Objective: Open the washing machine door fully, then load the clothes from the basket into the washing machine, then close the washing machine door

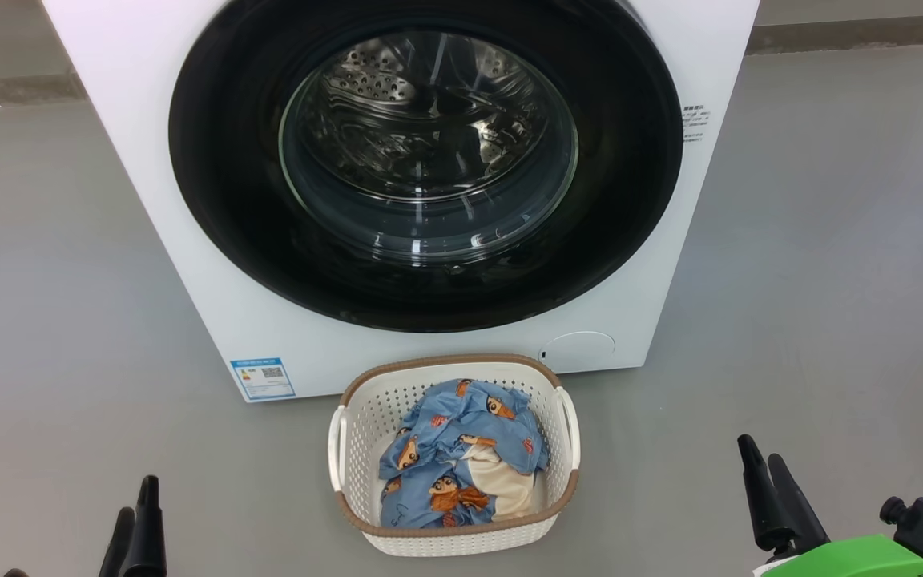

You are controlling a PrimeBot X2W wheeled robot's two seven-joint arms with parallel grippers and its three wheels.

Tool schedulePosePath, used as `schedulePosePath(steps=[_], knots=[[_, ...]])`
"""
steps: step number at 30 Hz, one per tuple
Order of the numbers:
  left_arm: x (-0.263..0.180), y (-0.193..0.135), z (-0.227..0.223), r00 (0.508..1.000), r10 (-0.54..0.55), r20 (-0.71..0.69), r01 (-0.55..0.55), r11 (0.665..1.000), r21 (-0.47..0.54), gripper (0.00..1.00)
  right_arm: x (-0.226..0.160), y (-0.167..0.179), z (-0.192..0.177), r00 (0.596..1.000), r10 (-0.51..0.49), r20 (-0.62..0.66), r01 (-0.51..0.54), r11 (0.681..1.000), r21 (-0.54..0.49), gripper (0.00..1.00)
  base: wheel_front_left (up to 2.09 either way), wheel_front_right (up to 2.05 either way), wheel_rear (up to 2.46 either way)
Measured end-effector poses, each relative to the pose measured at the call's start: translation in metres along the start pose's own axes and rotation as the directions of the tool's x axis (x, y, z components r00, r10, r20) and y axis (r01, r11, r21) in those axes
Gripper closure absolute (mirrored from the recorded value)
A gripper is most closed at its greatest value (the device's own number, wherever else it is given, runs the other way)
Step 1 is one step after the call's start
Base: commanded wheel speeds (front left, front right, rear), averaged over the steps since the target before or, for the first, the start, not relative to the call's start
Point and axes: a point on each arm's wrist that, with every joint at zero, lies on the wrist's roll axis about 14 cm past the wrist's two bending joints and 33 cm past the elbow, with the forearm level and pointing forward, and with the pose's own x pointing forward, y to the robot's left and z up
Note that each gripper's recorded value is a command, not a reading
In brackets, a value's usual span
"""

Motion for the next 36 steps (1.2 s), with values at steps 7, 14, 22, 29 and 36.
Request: schedulePosePath(steps=[7, 14, 22, 29, 36], knots=[[-0.001, -0.001, 0.001, 1.0, -0.01, 0.001, 0.01, 0.997, 0.082, 0.0, 0.0, 0.002, 0.0, 1.0, 0.01, 0.002, -0.01, 0.996, -0.087, 0.0, 0.0, 0.0, 0.0], [-0.001, 0.0, 0.004, 1.0, -0.02, -0.001, 0.02, 0.982, 0.187, 0.0, -0.001, 0.001, -0.003, 1.0, 0.012, -0.004, -0.013, 0.981, -0.191, 0.0, 0.0, 0.0, 0.0], [-0.002, -0.001, 0.006, 0.999, -0.033, 0.002, 0.032, 0.959, 0.283, 0.0, -0.002, 0.0, -0.004, 1.0, 0.018, -0.005, -0.018, 0.956, -0.292, 0.0, 0.0, 0.0, 0.0], [-0.007, 0.002, 0.004, 0.999, -0.043, -0.018, 0.047, 0.917, 0.397, 0.0, -0.002, 0.003, -0.007, 0.999, 0.035, -0.015, -0.038, 0.922, -0.385, 0.0, 0.0, 0.0, 0.0], [-0.008, -0.001, 0.005, 0.997, -0.066, -0.027, 0.071, 0.866, 0.495, 0.0, -0.002, 0.006, -0.011, 0.998, 0.055, -0.026, -0.061, 0.884, -0.464, 0.0, 0.0, 0.0, 0.0]])
